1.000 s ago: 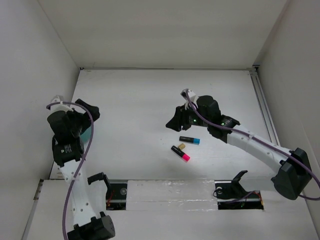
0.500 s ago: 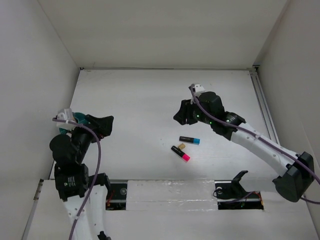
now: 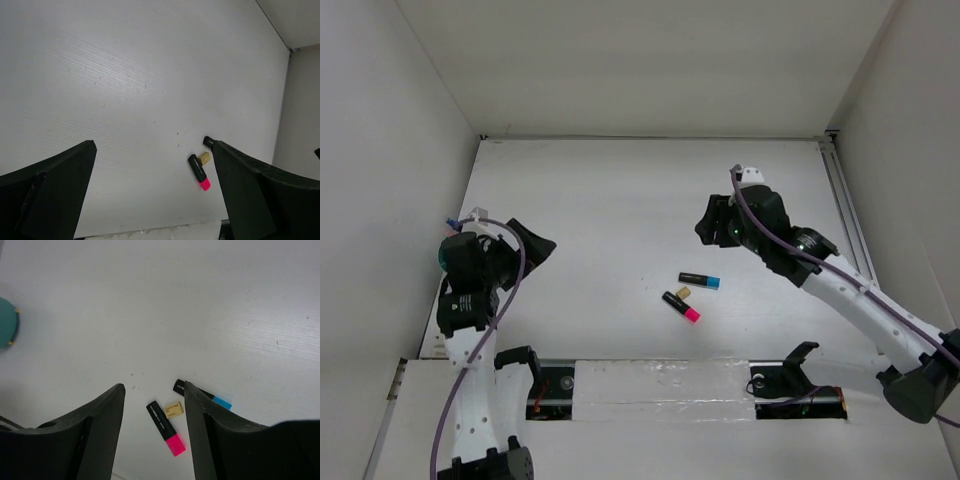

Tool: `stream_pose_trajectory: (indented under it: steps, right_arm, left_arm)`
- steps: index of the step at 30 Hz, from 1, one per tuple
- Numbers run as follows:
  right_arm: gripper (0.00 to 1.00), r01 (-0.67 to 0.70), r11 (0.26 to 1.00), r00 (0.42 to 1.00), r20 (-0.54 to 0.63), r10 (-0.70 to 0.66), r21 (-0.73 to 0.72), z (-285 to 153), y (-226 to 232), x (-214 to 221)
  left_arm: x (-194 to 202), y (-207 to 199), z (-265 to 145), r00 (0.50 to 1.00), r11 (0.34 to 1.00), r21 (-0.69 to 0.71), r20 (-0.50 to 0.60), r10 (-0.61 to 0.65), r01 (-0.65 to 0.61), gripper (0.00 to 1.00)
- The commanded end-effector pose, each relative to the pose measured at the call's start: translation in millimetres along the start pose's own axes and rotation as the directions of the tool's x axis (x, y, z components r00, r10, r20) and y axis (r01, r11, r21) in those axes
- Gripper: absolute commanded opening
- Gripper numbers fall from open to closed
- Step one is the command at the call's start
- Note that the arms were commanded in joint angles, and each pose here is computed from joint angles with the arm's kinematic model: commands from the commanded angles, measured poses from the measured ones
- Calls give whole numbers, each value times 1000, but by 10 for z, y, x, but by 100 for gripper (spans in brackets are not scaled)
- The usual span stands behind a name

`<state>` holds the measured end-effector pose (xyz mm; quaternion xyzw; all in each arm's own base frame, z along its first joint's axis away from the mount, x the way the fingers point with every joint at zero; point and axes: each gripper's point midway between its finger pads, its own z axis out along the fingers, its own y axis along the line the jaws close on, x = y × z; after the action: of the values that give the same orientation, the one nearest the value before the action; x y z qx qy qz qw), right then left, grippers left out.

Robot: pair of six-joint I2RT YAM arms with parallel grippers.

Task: Sort the stationery into containers
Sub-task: Move the stationery to the center of the board.

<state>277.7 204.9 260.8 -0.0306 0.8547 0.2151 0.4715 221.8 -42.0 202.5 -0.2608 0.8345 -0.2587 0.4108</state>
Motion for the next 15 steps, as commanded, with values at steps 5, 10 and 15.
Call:
stream_pose_trajectory:
  steps: [5, 10, 15]
  right_arm:
    - [57, 0, 979, 978, -203, 42, 202, 374, -407, 700]
    - [56, 68, 974, 973, -230, -16, 217, 495, -497, 811]
    - [56, 140, 985, 964, -240, -112, 104, 631, -535, 1012]
  left_arm:
    - [-410, -475, 318, 997, 995, 91, -50, 52, -48, 100]
    - [-219, -1132, 672, 985, 984, 121, -100, 141, -128, 100]
    - [98, -1123, 1011, 964, 978, 97, -176, 197, -183, 100]
